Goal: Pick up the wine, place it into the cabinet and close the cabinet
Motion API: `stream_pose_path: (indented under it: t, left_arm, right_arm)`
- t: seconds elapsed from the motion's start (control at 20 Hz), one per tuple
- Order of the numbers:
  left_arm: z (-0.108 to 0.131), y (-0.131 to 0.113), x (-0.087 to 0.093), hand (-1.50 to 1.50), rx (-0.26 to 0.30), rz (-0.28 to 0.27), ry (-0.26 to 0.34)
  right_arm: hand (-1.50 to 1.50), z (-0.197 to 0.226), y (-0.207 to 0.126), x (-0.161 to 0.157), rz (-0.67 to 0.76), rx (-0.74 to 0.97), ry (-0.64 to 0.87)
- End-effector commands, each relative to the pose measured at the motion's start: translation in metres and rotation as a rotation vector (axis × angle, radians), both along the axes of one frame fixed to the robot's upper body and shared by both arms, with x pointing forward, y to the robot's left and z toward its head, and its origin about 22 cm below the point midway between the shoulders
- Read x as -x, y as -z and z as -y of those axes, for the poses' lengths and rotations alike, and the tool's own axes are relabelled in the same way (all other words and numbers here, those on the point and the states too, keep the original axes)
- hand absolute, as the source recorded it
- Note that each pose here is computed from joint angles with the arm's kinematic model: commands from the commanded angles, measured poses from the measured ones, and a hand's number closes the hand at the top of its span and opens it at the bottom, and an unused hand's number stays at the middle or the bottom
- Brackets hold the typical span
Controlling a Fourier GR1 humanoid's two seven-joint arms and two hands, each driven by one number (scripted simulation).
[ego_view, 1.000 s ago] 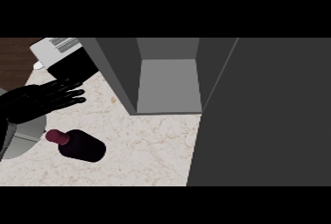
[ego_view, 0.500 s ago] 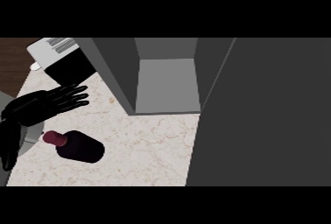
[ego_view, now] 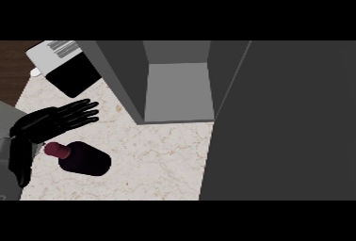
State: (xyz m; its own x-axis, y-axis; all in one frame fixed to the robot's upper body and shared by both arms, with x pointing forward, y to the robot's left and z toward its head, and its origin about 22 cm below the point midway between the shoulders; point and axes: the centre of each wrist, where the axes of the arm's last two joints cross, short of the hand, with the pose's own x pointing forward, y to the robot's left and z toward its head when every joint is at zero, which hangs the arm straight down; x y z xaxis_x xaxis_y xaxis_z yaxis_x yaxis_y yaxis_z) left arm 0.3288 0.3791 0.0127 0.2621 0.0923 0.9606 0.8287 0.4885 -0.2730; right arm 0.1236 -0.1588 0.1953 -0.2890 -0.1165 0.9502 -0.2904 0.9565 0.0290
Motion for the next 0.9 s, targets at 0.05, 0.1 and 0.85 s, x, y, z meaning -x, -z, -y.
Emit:
stream_pose_path:
  t: [0.05, 0.1, 0.85]
  left_arm:
    - [0.012, 0.017, 0.005, -1.5, 0.015, 0.049, 0.11]
    - [0.008, 0.012, 0.004, -1.5, -0.026, 0.046, 0.11]
    - [0.02, 0.056, 0.019, -1.5, -0.018, -0.09, 0.144]
  right_arm:
    - [-1.5, 0.017, -0.017, 0.031, 0.06, -0.029, 0.004]
    - [-1.5, 0.018, -0.022, 0.036, 0.072, -0.012, 0.006]
    - [-1.5, 0.011, -0.014, 0.026, 0.083, -0.026, 0.0]
